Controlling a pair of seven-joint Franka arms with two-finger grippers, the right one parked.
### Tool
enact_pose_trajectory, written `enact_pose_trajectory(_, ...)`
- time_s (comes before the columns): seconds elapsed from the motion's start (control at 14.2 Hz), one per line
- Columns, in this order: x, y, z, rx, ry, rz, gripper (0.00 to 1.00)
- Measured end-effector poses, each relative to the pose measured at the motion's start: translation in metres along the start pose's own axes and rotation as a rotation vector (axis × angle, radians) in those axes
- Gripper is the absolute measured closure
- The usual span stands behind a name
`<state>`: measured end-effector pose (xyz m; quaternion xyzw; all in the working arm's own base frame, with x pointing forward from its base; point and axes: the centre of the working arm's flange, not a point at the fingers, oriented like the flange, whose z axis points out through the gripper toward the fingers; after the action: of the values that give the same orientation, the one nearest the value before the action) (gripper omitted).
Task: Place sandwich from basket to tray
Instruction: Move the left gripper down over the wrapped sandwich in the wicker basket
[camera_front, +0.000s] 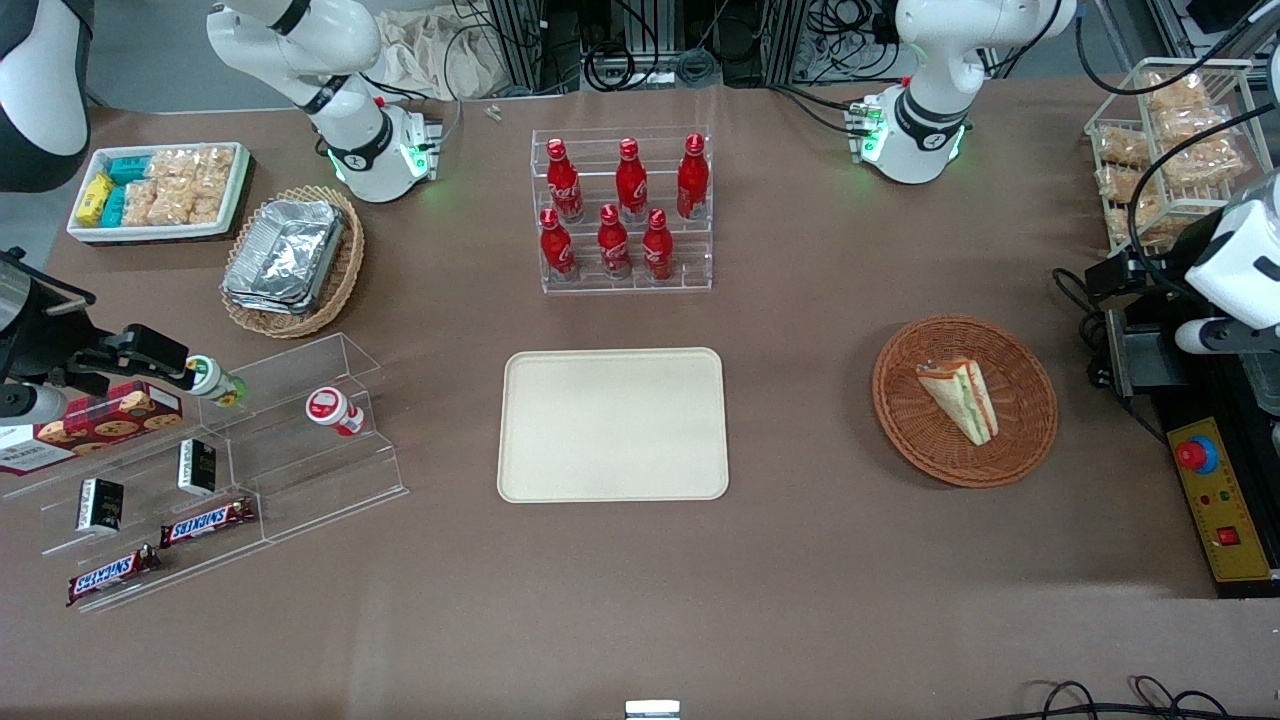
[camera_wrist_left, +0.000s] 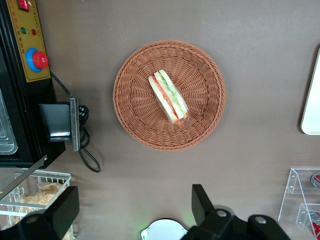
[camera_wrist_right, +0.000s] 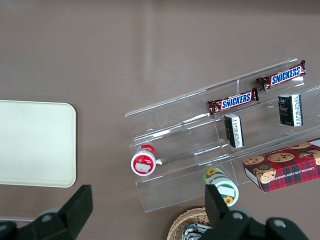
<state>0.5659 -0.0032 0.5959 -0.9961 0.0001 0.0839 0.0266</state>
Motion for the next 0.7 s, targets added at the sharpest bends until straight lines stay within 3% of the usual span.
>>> enact_pose_trajectory(0.49, 0.006, -0.003, 0.017, -0.013, -0.009, -0.016, 0.0)
enact_pose_trajectory(0.7, 0.014, 0.001, 0.065, -0.032, 0.023, -0.071, 0.0)
